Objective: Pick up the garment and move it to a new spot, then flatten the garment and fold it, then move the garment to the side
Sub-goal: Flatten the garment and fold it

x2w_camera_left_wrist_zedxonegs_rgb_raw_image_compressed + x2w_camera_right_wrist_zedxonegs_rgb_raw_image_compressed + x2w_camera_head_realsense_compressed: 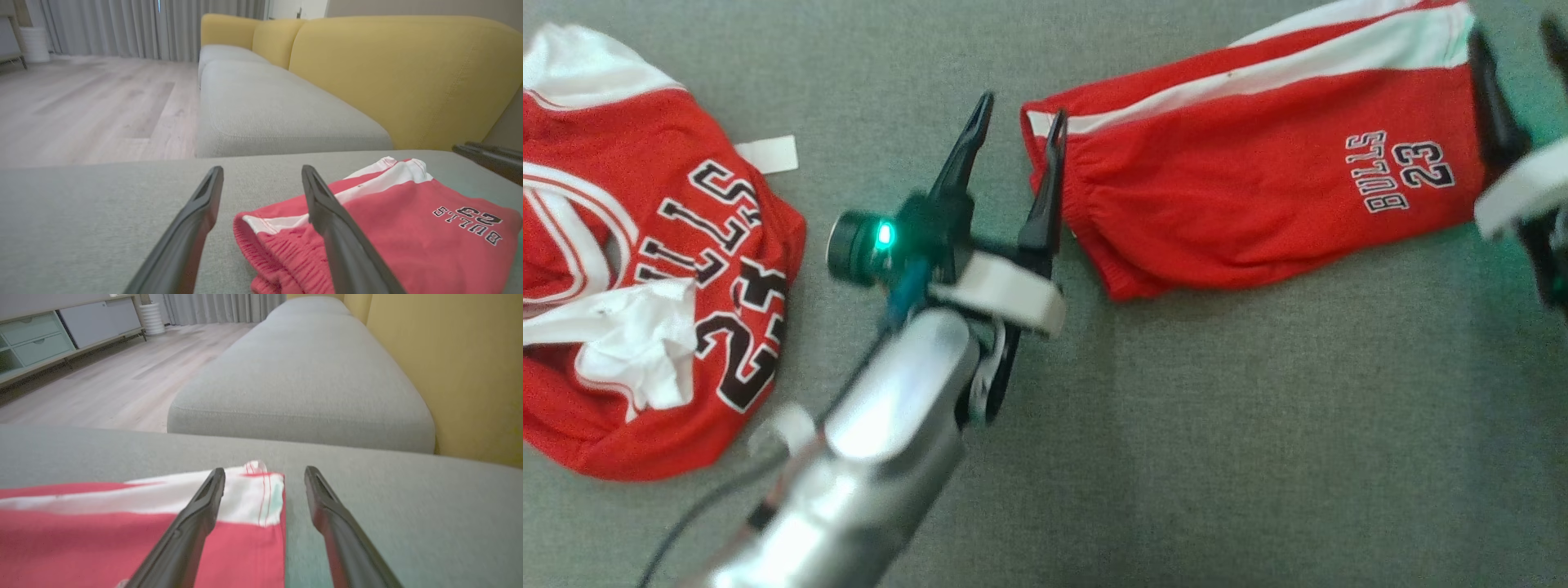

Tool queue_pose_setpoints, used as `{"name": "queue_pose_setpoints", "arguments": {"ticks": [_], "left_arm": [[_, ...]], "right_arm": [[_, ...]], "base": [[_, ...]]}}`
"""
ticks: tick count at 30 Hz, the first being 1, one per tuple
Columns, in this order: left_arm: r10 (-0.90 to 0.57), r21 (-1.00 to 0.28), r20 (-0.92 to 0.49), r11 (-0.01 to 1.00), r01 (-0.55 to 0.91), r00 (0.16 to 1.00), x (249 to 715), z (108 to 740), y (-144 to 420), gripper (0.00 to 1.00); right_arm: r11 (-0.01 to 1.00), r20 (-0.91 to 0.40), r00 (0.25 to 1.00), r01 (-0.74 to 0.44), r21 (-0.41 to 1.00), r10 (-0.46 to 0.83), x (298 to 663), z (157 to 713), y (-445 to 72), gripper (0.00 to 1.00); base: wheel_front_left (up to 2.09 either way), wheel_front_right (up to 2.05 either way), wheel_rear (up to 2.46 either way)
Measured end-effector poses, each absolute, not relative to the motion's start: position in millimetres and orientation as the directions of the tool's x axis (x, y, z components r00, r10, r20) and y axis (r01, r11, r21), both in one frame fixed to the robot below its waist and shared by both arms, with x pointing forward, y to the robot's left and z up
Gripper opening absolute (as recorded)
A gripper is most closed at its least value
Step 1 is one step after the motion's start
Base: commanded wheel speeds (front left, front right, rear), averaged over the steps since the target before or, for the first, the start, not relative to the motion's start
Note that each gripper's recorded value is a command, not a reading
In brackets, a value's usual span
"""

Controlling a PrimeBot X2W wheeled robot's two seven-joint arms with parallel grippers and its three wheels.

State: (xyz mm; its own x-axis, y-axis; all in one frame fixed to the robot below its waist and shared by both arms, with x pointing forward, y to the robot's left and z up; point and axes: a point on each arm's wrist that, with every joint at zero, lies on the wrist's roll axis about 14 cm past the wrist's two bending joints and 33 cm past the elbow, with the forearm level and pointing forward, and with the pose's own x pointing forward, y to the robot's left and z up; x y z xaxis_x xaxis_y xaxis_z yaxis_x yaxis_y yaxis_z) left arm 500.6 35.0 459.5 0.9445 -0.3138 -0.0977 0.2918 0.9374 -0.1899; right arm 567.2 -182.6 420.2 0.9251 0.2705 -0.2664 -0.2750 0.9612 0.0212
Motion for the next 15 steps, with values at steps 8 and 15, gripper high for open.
{"name": "queue_pose_setpoints", "arguments": {"ticks": [8,15], "left_arm": [[-0.172,-0.098,0.028,0.980,0.174,0.985,458.5,493.5,68.5,1.00],[-0.070,-0.070,0.068,0.995,0.075,0.995,412.3,506.3,97.0,1.00]], "right_arm": [[0.983,-0.380,0.907,-0.180,0.040,0.181,538.5,390.0,-206.4,1.00],[0.986,-0.498,0.852,-0.121,0.115,0.163,533.8,362.0,-190.6,1.00]], "base": [[0.00,0.00,0.00],[0.00,0.00,0.00]]}}
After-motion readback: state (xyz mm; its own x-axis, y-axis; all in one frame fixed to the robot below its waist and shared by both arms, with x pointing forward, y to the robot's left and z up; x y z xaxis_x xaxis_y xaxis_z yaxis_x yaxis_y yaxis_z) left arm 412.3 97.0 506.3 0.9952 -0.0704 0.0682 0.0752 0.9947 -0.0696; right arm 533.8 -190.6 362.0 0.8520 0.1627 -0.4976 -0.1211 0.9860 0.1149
